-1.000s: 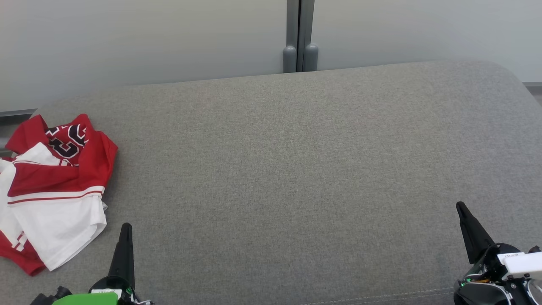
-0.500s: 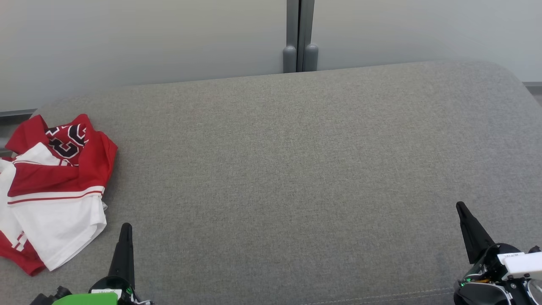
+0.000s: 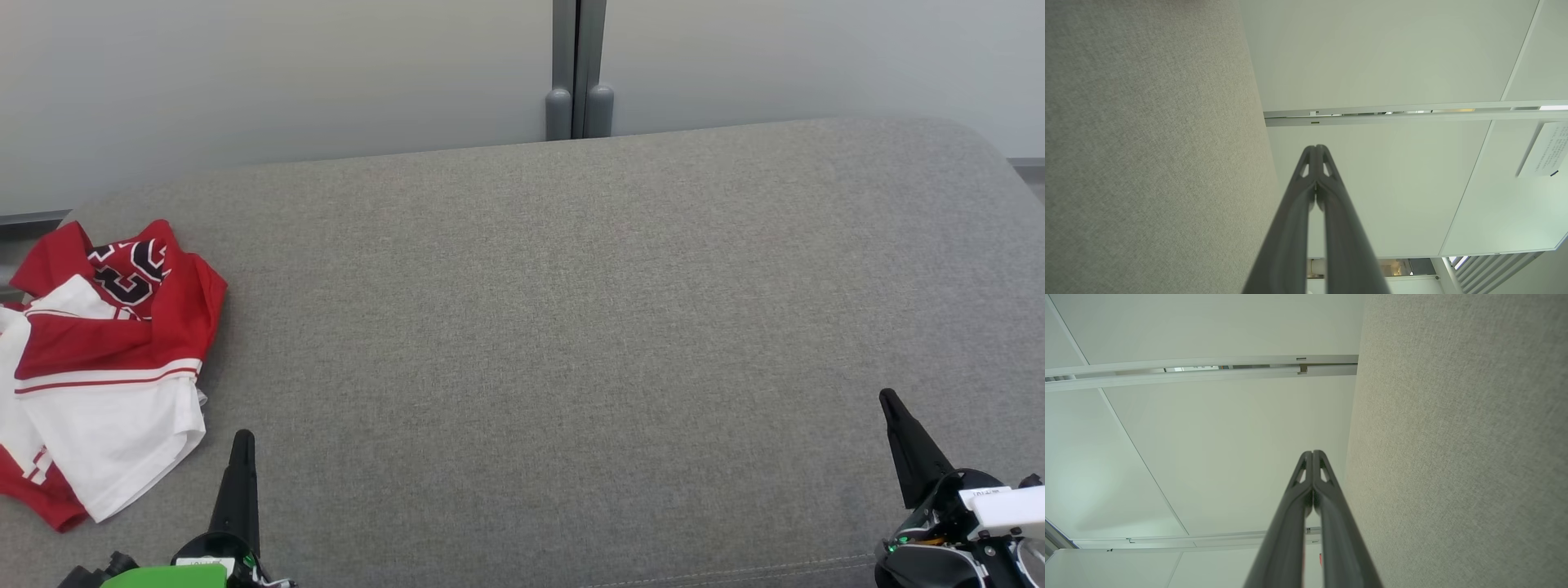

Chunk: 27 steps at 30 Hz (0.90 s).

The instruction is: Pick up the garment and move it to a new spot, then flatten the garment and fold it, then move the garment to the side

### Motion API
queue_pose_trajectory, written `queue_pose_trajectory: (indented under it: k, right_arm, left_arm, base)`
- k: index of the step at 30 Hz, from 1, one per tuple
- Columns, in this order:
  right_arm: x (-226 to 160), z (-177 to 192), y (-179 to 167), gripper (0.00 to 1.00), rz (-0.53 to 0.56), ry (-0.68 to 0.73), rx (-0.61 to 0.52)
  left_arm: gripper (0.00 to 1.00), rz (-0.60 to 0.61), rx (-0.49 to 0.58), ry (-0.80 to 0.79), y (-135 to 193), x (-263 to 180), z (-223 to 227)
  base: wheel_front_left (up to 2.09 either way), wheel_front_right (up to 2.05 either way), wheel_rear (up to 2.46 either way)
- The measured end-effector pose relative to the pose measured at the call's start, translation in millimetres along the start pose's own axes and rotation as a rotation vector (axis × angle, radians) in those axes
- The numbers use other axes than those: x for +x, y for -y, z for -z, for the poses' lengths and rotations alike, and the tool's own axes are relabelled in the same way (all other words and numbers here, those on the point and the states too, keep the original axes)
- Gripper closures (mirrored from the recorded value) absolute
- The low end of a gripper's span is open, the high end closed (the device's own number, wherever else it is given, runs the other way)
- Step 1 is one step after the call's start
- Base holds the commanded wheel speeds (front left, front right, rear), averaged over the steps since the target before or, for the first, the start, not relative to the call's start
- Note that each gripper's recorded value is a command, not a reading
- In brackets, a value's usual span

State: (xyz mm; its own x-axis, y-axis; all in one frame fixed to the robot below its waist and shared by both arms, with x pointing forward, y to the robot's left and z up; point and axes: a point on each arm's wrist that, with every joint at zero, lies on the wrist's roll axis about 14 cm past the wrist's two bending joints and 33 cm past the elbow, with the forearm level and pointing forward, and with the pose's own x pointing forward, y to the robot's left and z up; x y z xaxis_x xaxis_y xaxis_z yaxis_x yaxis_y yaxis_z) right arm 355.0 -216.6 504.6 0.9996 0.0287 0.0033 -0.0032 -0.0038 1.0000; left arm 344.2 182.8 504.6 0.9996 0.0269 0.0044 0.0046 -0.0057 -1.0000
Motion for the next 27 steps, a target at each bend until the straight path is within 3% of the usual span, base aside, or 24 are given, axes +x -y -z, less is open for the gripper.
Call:
queue_pose_trajectory:
  k: [23, 24, 27]
  right_arm:
    - [0.0, 0.0, 0.0, 1.0, 0.0, 0.0, 0.0]
    - [-0.2, 0.2, 1.4, 0.0, 0.004, 0.0, 0.002]
    - [-1.9, 2.0, 8.9, 0.0, 0.026, 0.001, 0.013]
  left_arm:
    - [1.0, 0.0, 0.0, 0.0, 0.0, 0.0, 0.0]
    - [0.0, -0.004, 0.0, -0.001, -1.4, -0.2, 0.2]
    - [0.0, -0.026, -0.001, -0.001, -8.2, -1.4, 0.5]
  base:
    - [0.0, 0.0, 0.0]
    - [0.0, 0.0, 0.0]
    - [0.0, 0.0, 0.0]
